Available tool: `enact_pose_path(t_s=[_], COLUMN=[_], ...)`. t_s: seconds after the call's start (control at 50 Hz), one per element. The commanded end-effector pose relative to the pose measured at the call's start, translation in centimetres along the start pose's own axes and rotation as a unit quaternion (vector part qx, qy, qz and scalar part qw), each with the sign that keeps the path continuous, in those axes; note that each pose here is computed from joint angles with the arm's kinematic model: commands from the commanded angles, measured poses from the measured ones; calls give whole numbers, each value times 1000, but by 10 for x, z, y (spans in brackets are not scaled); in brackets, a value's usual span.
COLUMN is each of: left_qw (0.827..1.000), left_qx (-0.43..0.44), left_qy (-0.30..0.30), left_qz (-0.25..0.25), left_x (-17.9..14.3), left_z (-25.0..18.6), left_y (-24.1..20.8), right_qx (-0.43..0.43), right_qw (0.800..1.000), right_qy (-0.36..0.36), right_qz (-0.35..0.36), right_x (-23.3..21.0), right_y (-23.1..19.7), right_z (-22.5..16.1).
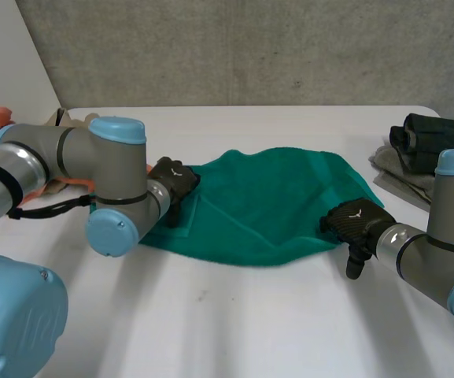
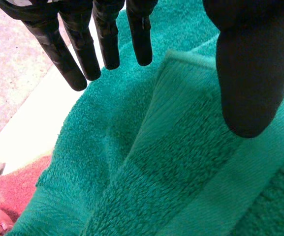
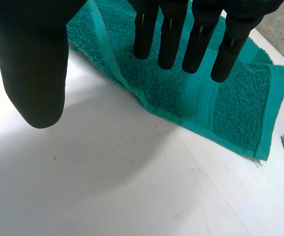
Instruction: Fold the laundry.
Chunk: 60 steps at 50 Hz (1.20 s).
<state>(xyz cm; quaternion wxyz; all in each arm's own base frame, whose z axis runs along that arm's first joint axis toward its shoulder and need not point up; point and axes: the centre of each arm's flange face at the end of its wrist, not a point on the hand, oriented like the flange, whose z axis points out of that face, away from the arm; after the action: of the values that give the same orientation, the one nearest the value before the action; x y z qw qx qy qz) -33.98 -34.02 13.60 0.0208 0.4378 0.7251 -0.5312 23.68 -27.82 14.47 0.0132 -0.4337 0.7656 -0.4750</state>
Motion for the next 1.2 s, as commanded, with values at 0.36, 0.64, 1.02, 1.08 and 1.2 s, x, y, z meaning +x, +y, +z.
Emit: enact_pose_path(t_s=[0.36,0.64,1.02,1.08,1.2], left_qw=[1000,998,996,996,997], left_qx=[-23,-7,41,45,24], left_qy=[18,-43,-20,-3,16], left_qz=[0,-36,-73,-73,-71], left_x=[13,-33,-70,-64,-47], left_z=[6,-51,-136,-121,-95], left_y=[2,-40,-39,-30,-16], right_qx=[4,8,23,30,40], right_qw=[1000,1000,999,998,997], right_qy=[5,6,-14,-5,-4], right_qz=[0,15,41,46,59], right_x=[4,4,-17,-19,-21], right_y=[0,-10,-13,-12,-18], right_z=[1,-10,15,20,15])
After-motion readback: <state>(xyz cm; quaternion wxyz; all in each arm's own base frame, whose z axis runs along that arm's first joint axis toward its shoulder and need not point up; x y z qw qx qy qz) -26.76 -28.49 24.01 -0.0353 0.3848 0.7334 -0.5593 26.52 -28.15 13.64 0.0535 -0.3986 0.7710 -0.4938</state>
